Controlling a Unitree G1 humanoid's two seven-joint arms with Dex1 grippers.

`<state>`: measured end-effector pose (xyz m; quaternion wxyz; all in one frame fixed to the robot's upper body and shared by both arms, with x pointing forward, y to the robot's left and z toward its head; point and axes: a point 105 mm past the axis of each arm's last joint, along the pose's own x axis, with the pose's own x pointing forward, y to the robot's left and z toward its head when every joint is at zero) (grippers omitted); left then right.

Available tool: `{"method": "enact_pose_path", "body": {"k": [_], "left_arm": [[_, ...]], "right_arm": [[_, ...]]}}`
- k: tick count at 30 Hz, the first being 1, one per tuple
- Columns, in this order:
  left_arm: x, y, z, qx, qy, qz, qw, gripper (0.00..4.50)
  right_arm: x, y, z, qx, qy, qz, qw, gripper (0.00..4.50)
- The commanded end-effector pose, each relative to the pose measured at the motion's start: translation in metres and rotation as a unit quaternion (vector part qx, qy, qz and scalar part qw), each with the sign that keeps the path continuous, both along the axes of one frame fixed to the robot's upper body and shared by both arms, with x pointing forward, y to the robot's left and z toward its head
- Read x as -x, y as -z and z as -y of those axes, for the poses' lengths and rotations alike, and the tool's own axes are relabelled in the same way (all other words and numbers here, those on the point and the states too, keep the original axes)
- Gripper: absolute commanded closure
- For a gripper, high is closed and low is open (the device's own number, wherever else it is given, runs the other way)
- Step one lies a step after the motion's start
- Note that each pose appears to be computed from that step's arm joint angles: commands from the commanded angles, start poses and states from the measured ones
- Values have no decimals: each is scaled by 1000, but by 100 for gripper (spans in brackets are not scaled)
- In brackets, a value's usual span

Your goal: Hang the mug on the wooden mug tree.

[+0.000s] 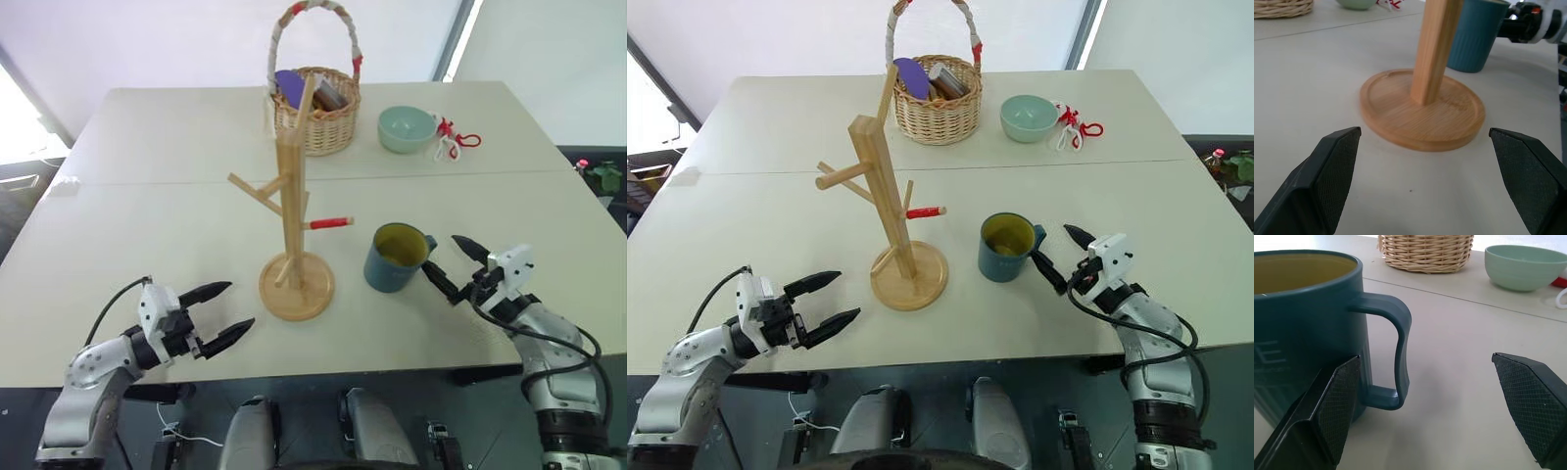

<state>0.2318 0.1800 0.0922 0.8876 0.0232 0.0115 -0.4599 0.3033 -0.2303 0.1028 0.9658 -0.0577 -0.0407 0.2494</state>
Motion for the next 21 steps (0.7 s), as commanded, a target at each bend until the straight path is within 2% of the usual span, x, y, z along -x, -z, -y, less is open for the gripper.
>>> {"method": "enact_pose_path", "body": {"k": [1, 21], "left_arm": [[6, -5, 9, 4, 26, 6, 1000, 0], [7, -6, 11, -5, 42, 9, 999, 0]], "right_arm": [[-5, -8, -1, -5, 3, 23, 1000, 5], [-35, 4, -13, -62, -29, 4, 998, 5]]}}
